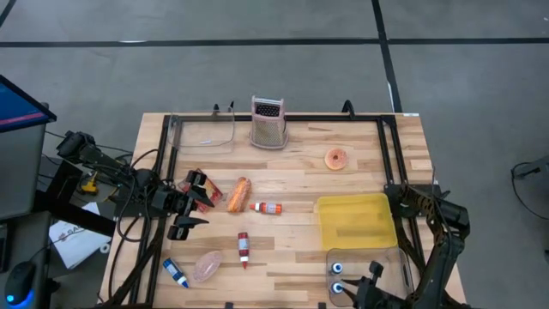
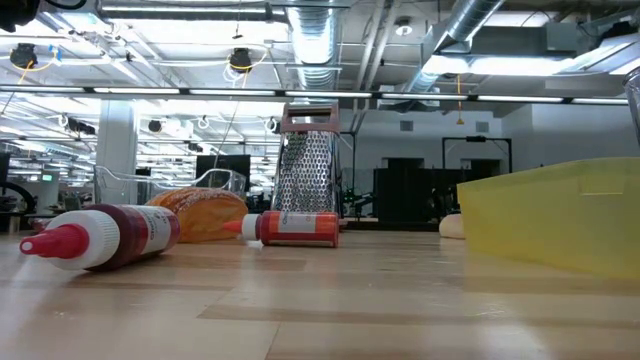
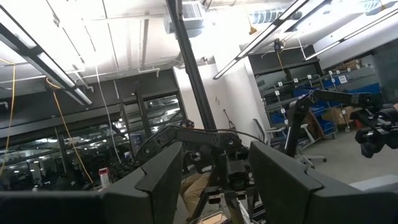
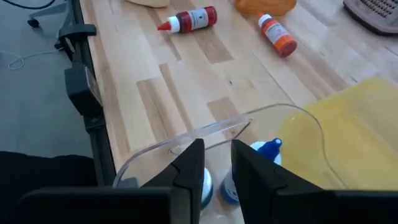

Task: Pick & Place Food Item
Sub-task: Put the blue food coloring bottle into the bottom transparent bin

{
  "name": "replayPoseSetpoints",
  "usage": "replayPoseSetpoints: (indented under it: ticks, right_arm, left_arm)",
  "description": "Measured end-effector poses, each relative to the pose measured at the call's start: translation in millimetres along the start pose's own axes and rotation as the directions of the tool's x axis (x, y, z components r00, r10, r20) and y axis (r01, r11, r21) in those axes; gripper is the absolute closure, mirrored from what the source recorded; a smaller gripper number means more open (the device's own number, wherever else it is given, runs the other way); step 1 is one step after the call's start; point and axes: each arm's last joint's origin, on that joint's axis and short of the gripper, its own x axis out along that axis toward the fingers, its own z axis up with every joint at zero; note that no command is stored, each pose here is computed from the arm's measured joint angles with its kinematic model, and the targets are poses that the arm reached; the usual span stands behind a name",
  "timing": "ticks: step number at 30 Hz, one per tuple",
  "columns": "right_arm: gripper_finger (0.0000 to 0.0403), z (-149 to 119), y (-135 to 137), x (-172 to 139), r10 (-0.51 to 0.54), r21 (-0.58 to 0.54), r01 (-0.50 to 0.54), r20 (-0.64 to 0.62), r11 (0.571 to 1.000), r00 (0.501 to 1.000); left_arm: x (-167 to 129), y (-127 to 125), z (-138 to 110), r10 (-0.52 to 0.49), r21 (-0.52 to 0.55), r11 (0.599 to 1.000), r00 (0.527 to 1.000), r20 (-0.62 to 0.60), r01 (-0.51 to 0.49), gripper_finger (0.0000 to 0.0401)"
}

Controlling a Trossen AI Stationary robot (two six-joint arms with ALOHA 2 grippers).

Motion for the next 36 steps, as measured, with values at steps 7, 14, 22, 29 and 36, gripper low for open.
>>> replayPoseSetpoints:
  ticks: [7, 14, 22, 29, 36]
  right_arm:
    - [0.0330, 23.5, -14.9, -10.5, -0.001, -0.060, 0.007, 0.097, 0.998, 0.995]
    - [0.0330, 62.2, -28.0, 11.3, -0.044, -0.201, 0.046, 0.011, 0.979, 0.999]
    - [0.0330, 84.7, -32.6, 21.0, -0.013, -0.289, 0.004, -0.030, 0.957, 0.999]
    - [0.0330, 74.6, -29.4, 1.3, 0.030, -0.273, -0.024, 0.019, 0.962, 0.999]
    - [0.0330, 61.6, -27.6, -17.1, 0.073, -0.247, -0.065, 0.021, 0.967, 0.997]
  left_arm:
    - [0.0, 0.3, -0.6, 0.015, -0.002, 1.000, 1.000, -0.010, -0.015, 0.0219]
    - [-1.1, 2.0, -11.1, 0.146, -0.005, 0.989, 0.977, -0.157, -0.149, 0.0219]
    - [-9.8, -3.7, -11.2, 0.265, -0.028, 0.952, 0.865, -0.426, -0.305, 0.0219]
    - [-1.3, -8.8, -13.8, 0.283, -0.081, 0.914, 0.768, -0.574, -0.397, 0.0219]
    - [34.3, -7.7, 0.9, 0.251, -0.018, 0.890, 0.522, -0.815, -0.456, 0.0208]
